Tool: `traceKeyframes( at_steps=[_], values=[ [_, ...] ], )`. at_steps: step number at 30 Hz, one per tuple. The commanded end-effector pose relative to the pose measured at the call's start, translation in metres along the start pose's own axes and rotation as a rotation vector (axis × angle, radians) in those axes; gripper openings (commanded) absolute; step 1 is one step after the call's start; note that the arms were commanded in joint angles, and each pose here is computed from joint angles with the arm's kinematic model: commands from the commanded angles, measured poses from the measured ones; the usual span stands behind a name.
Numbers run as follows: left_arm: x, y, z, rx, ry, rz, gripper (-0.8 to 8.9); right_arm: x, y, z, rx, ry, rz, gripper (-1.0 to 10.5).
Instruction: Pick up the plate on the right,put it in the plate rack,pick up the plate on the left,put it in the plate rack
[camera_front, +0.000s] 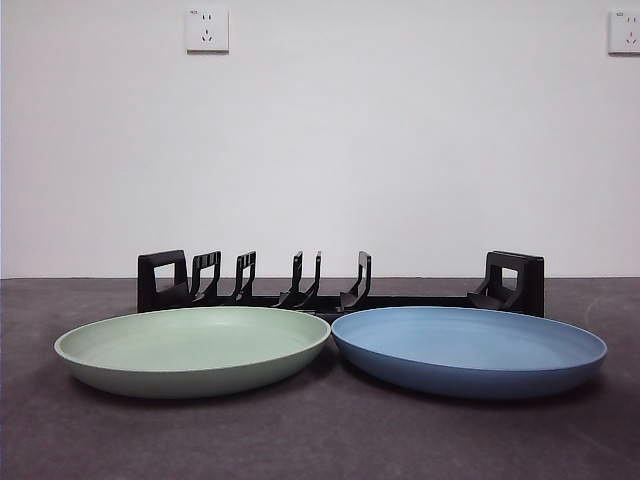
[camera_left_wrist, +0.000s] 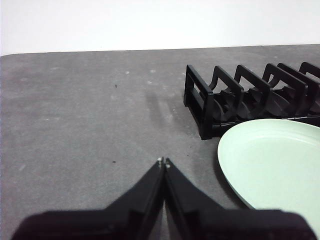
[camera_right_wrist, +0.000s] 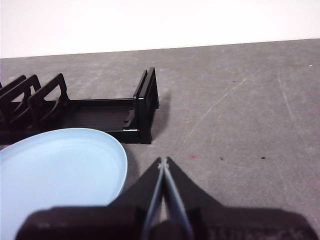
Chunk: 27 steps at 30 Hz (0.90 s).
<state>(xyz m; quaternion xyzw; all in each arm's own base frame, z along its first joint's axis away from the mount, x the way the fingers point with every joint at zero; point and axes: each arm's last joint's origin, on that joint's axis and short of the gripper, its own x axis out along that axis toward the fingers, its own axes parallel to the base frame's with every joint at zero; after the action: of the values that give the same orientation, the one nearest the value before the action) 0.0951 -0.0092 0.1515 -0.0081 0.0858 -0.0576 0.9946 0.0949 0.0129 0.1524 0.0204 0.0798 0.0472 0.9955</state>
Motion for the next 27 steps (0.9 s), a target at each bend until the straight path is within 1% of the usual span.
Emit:
traceKeyframes(
  at_steps=[1,6,8,10,14,20,23,27],
  values=[
    [0.001,0.0,-0.004,-0.046,0.008,-0.001,-0.01,0.001,0.0,-0.003,0.09,0.008,0.0,0.0],
    [0.001,0.0,-0.001,-0.124,-0.026,-0.004,-0.01,0.001,0.0,-0.003,0.274,0.006,0.001,0.0],
    [0.001,0.0,0.002,-0.148,-0.04,-0.011,-0.04,0.0,0.0,0.0,0.311,-0.004,0.003,0.0],
    [-0.001,-0.001,0.006,-0.159,-0.048,-0.031,-0.06,-0.001,0.0,0.003,0.312,-0.012,0.005,0.0],
    [-0.007,-0.001,0.02,-0.192,-0.052,-0.034,-0.06,-0.004,0.001,0.016,0.313,-0.025,0.007,-0.1],
    [-0.013,-0.002,0.057,-0.189,-0.074,-0.037,-0.06,-0.006,0.002,0.041,0.309,0.041,-0.008,-0.1],
    [-0.011,-0.002,0.074,-0.18,-0.054,-0.032,-0.06,-0.003,0.003,0.056,0.305,0.073,-0.014,-0.1],
    [-0.001,-0.003,0.092,-0.165,0.0,-0.029,-0.06,0.005,0.005,0.076,0.301,0.114,-0.022,-0.1]
  ],
)
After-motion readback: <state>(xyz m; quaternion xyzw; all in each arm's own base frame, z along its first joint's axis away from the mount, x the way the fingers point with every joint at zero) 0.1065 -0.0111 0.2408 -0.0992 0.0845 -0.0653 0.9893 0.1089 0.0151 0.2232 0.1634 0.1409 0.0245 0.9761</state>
